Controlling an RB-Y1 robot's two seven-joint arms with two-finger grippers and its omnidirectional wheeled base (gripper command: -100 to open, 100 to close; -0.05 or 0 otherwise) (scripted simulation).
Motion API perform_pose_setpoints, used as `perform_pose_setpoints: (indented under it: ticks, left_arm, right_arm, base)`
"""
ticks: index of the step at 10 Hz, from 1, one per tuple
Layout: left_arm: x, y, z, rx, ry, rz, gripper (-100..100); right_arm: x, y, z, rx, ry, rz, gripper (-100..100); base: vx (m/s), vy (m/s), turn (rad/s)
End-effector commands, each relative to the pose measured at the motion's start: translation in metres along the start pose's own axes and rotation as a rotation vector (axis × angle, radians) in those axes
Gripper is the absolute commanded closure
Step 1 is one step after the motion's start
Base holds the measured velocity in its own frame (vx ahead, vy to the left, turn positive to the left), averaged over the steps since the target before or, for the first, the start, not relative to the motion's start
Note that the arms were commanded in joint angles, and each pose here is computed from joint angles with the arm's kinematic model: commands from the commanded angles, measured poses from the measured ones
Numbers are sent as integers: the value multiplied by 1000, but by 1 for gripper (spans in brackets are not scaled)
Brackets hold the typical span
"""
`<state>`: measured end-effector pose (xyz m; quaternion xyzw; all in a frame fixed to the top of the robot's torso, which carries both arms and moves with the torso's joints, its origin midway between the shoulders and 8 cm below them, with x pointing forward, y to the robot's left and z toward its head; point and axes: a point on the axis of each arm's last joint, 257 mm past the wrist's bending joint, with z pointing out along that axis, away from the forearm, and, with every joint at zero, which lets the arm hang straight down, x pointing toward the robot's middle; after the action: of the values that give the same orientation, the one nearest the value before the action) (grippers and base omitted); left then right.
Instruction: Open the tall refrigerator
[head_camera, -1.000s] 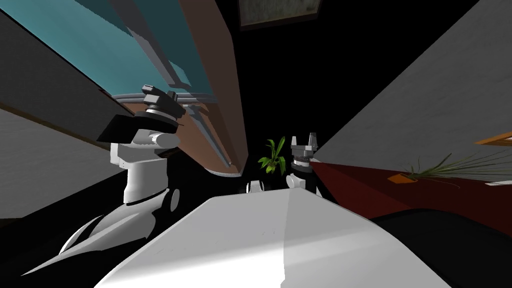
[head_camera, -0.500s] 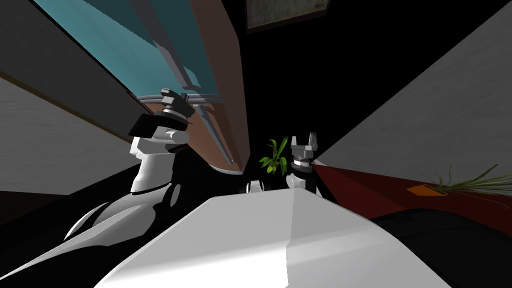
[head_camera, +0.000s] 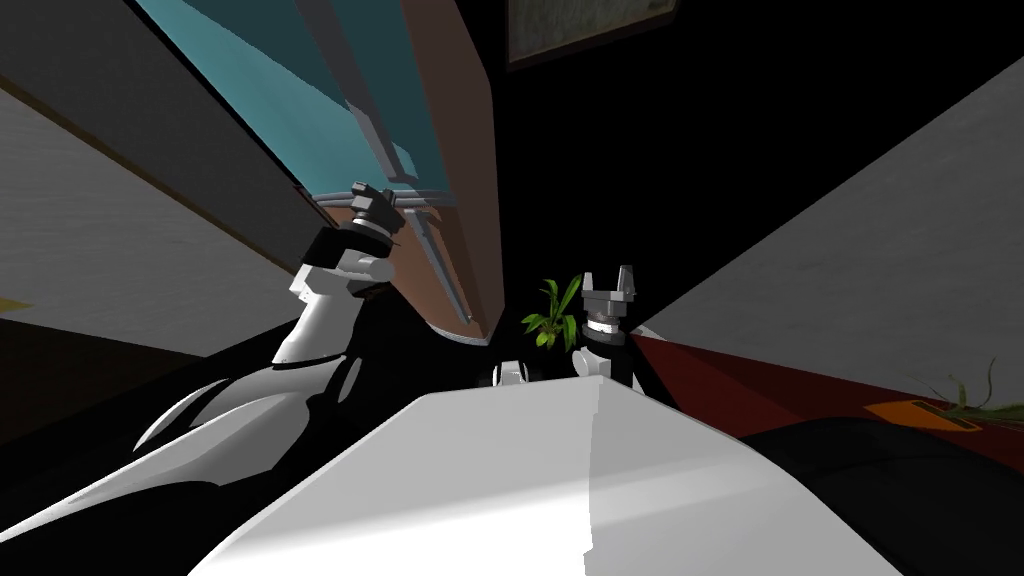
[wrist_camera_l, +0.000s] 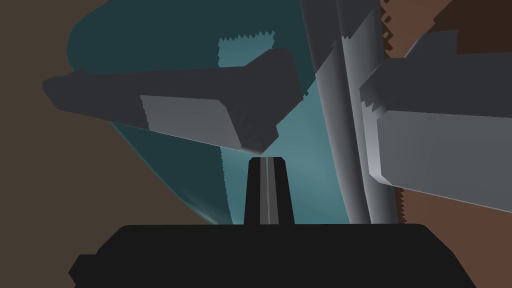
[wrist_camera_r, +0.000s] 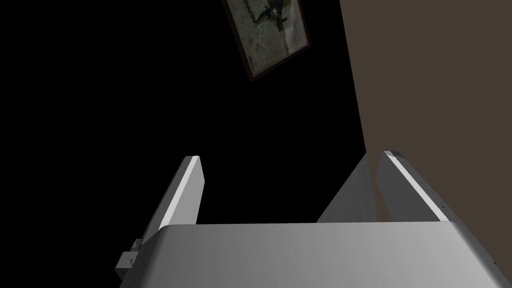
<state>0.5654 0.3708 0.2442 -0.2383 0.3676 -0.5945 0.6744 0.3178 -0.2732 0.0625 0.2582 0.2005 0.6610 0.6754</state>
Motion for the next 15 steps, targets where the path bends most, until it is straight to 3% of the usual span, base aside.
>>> perform_pose_setpoints:
  ticks: [1,2,3,9,10,12,13,14,15]
  left_arm:
    - [8,16,3,-19,15,-2,100]
    - [7,12,3,-16,14,-2,100]
    - [5,1,5,-2,25,81,-100]
    - [0,-33,11,39,53,348,-100]
    - [-1,-31,10,36,50,317,-100]
    - [-8,-51,19,35,48,329,-100]
    - [-7,-48,16,38,48,329,-100]
    - [-3,-36,12,37,50,325,100]
    - [-5,-44,15,42,47,327,100]
  right_arm:
    - [0,0,0,0,0,0,0]
    - [0,0,0,0,0,0,0]
    - [0,0,0,0,0,0,0]
    - [0,0,0,0,0,0,0]
    - [0,0,0,0,0,0,0]
    - [0,0,0,0,0,0,0]
    - [0,0,0,0,0,0,0]
    - [0,0,0,0,0,0,0]
    - [0,0,0,0,0,0,0]
  base:
    - [-14,-13,8]
    - [-5,-4,-5]
    - [37,-35,66]
    - [85,-53,62]
    - [34,-18,16]
    - [74,-28,-23]
    - [37,-22,0]
    - [-31,22,26]
    - [-24,11,-1]
